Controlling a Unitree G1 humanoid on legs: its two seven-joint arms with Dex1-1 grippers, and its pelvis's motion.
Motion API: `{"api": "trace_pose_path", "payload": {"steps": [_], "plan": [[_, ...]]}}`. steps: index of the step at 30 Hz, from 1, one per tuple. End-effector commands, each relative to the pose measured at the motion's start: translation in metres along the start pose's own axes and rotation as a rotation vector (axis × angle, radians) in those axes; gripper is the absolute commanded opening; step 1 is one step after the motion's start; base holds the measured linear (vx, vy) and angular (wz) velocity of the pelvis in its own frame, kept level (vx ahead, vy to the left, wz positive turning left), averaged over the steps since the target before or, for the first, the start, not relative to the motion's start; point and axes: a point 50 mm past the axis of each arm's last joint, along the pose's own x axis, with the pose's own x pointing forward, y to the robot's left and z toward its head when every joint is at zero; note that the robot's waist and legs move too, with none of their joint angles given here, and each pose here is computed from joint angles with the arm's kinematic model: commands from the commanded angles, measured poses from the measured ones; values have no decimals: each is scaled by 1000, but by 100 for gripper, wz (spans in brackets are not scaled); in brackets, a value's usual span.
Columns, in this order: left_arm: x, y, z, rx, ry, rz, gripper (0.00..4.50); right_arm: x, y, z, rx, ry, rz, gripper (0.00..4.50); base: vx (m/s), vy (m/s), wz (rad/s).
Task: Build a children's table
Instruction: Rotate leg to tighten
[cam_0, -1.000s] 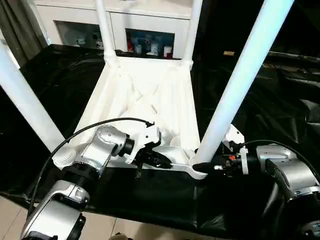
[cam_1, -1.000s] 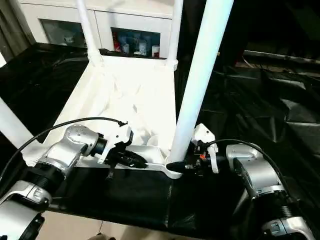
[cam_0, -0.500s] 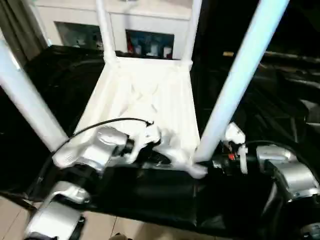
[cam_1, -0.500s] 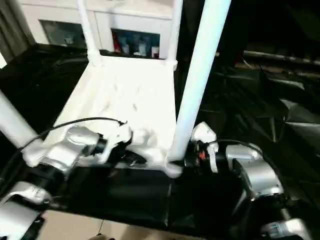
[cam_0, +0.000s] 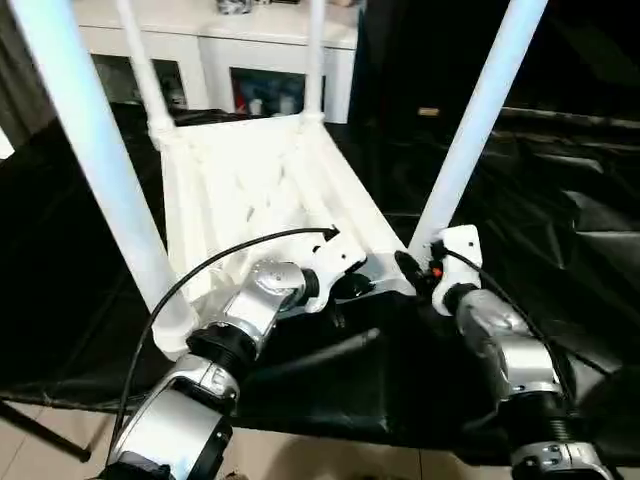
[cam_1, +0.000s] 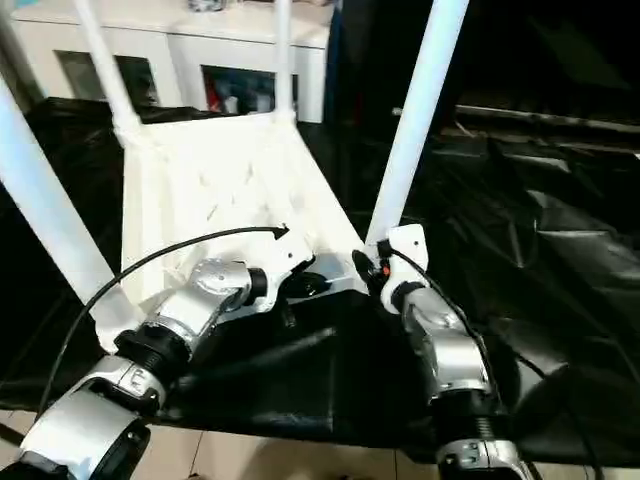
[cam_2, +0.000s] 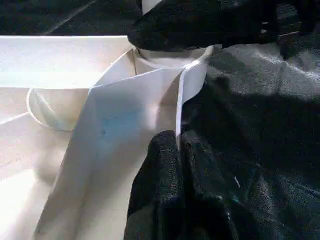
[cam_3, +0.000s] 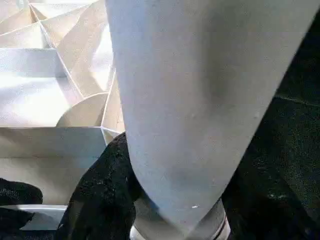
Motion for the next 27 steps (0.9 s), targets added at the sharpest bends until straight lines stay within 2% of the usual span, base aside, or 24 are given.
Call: {"api": "trace_pose_path", "payload": {"steps": [1,3,4,6,7,9,10,12,14,17,18,20,21,23,25,27], "plan": [[13,-12,8,20,-32,-33,0,6,31,-12,99,30,126,263,0,0,0],[11,-10,8,28,-35,-39,0,4,27,-9,87,18,127,269,0,0,0],[11,-10,8,32,-36,-43,0,4,25,-8,74,15,126,298,0,0,0],[9,-8,8,35,-37,-36,0,0,16,-1,62,-7,151,298,0,0,0],[8,-7,7,37,-40,-29,0,-7,7,5,54,-23,213,298,0,0,0],[7,-6,7,38,-42,-26,0,-12,2,8,46,-31,256,298,0,0,0],[6,-6,6,38,-45,-30,0,-26,-8,10,-24,-11,358,298,0,0,0],[6,-6,6,37,-48,-33,0,-36,-18,9,-67,20,402,298,0,0,0],[4,-6,5,39,-58,-46,0,-55,-37,11,-111,71,464,298,0,0,0],[3,-6,6,45,-79,-53,0,-68,-48,18,-123,91,519,298,0,0,0],[3,-6,6,45,-79,-53,0,-68,-48,18,-123,91,519,298,0,0,0],[0,-5,8,39,-113,-31,0,-76,-49,27,-105,96,594,298,0,0,0],[-1,-5,9,14,-130,-41,28,-78,-47,29,-100,97,616,307,0,0,0],[-3,-5,10,-16,-150,-55,28,-79,-45,31,-95,97,640,307,0,0,0],[-13,-13,13,-39,-186,-154,63,-76,-34,29,-100,96,677,309,0,0,0],[-22,-21,13,-36,-200,-218,65,-68,-28,28,-104,77,655,309,0,0,0]]}}
